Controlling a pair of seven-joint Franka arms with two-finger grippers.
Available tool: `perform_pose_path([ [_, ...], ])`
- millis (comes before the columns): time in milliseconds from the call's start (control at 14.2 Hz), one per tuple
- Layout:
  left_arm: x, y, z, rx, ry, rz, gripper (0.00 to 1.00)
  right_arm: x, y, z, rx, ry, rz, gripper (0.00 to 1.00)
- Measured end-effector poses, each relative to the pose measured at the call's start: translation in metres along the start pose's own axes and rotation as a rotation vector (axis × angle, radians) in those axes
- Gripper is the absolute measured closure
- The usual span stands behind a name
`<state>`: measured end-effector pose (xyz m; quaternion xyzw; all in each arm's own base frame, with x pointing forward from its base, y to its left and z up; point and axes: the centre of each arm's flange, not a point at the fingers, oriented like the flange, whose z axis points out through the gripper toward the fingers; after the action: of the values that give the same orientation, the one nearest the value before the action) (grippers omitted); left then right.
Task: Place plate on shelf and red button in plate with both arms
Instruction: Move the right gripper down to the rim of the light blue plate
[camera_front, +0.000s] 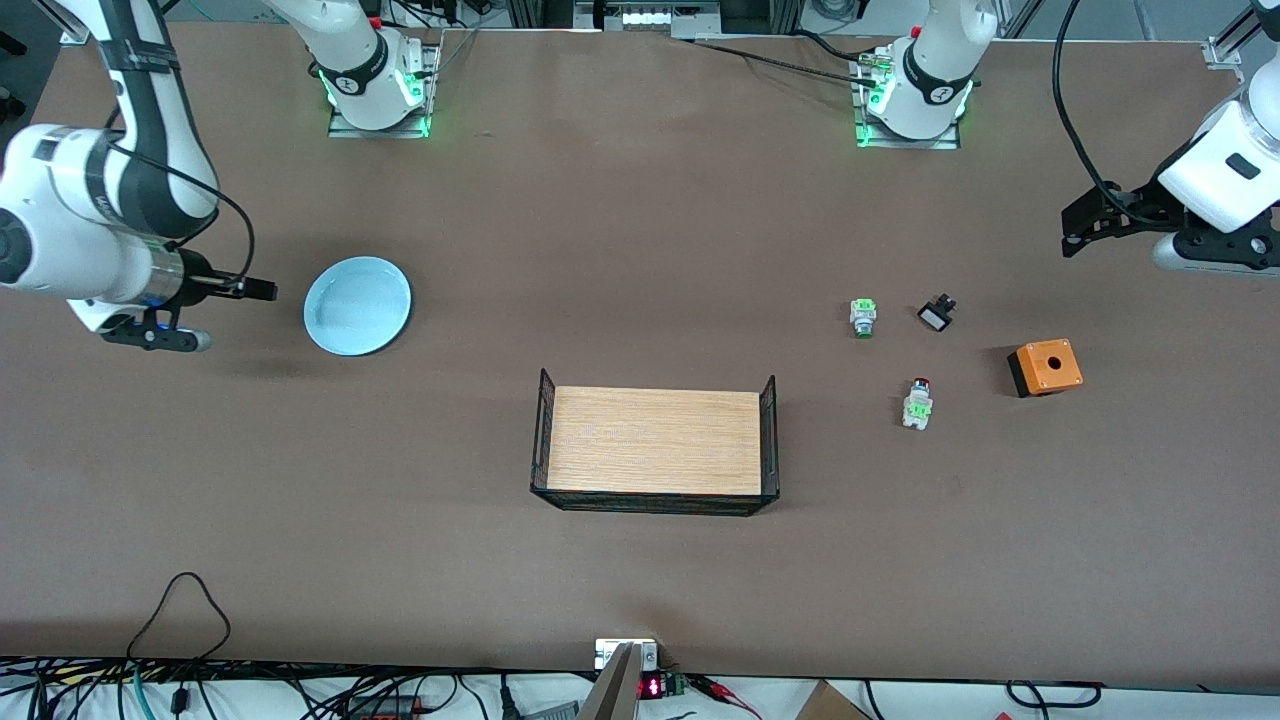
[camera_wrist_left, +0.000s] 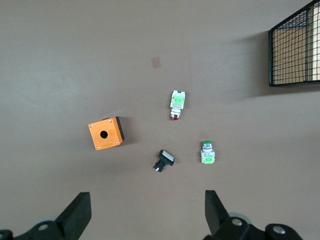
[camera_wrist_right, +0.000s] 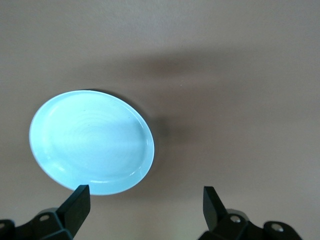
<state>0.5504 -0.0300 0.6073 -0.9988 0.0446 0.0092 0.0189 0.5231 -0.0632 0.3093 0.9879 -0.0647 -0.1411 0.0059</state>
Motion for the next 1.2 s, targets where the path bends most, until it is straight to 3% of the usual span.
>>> perform_pose_path([
  [564, 0.0, 0.0, 0.0, 0.0, -0.001, -0.001, 0.0, -0.016, -0.001, 0.065, -0.003, 0.048, -0.002, 0.0],
  [1199, 0.0, 0.0, 0.0, 0.0, -0.001, -0.001, 0.0, -0.01, -0.002, 0.107, -0.024, 0.0, -0.004, 0.0],
])
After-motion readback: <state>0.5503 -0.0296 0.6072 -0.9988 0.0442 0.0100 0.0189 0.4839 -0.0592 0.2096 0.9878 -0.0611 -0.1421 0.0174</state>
